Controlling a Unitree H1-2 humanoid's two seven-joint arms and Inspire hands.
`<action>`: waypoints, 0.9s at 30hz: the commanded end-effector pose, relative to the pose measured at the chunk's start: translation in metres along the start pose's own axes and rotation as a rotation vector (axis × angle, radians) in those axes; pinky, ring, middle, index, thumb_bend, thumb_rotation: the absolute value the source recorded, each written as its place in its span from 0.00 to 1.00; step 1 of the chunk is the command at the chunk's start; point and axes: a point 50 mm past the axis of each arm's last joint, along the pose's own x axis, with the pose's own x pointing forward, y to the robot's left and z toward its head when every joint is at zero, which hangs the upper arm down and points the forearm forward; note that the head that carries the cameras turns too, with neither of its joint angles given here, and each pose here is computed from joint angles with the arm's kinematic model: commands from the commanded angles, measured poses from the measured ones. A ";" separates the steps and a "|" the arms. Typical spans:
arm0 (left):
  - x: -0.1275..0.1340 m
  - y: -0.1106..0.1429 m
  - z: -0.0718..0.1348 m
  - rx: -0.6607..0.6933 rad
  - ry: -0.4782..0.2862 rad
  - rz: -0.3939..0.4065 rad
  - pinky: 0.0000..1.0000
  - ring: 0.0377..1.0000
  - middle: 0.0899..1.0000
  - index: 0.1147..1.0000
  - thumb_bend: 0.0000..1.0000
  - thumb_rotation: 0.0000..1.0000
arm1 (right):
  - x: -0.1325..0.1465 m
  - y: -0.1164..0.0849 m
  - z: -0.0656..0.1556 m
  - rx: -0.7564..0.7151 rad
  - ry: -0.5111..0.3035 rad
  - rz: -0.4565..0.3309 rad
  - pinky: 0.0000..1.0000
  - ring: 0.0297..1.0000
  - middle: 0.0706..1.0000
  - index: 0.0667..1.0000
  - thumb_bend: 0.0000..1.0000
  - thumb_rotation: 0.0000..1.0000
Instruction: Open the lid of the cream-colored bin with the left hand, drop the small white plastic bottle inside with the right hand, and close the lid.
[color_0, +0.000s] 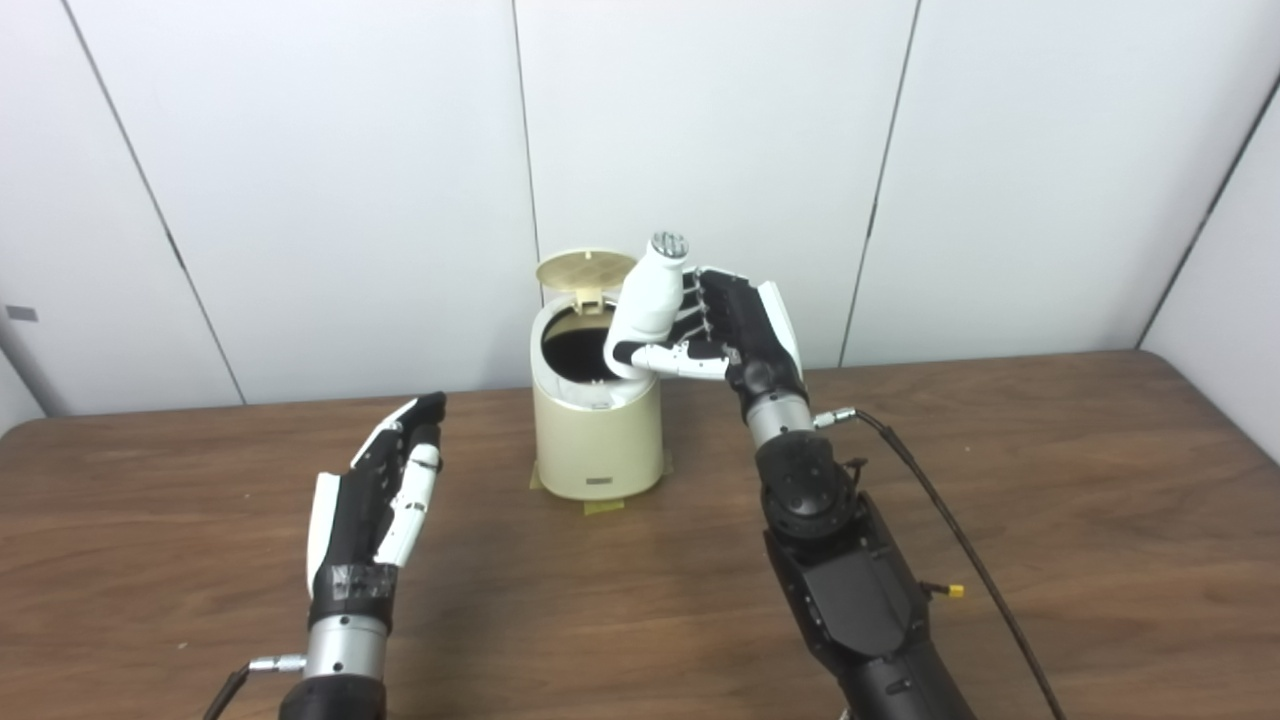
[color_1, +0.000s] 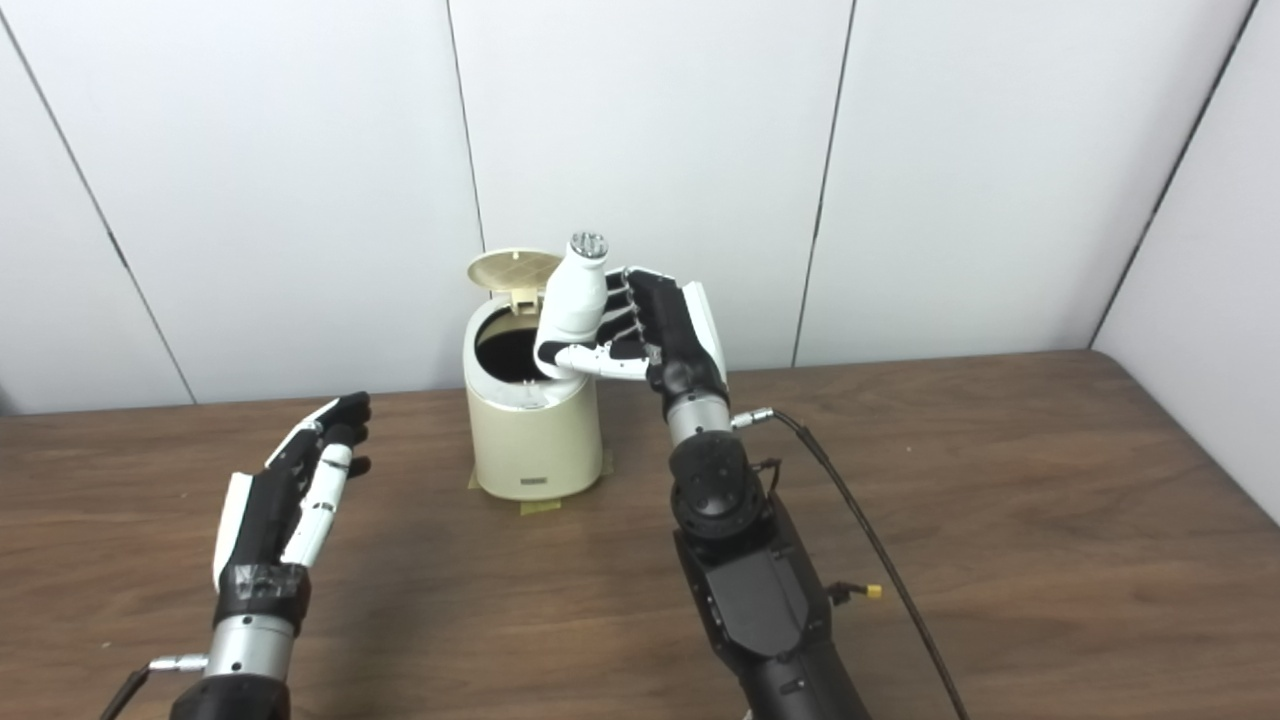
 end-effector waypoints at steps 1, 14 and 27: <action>0.009 -0.002 0.021 -0.004 -0.093 0.014 0.79 0.85 0.83 0.82 0.29 0.75 | 0.017 0.004 0.038 0.029 -0.146 -0.014 0.32 0.39 0.45 0.48 0.52 0.00; 0.009 -0.006 0.022 -0.003 -0.097 0.015 0.79 0.85 0.83 0.81 0.30 0.74 | 0.022 0.021 0.034 -0.033 -0.142 -0.058 0.32 0.41 0.42 0.48 0.52 0.00; 0.008 -0.008 0.024 -0.007 -0.113 0.006 0.79 0.85 0.83 0.82 0.31 0.76 | 0.023 0.036 0.019 -0.077 -0.231 -0.121 0.31 0.38 0.44 0.49 0.52 0.00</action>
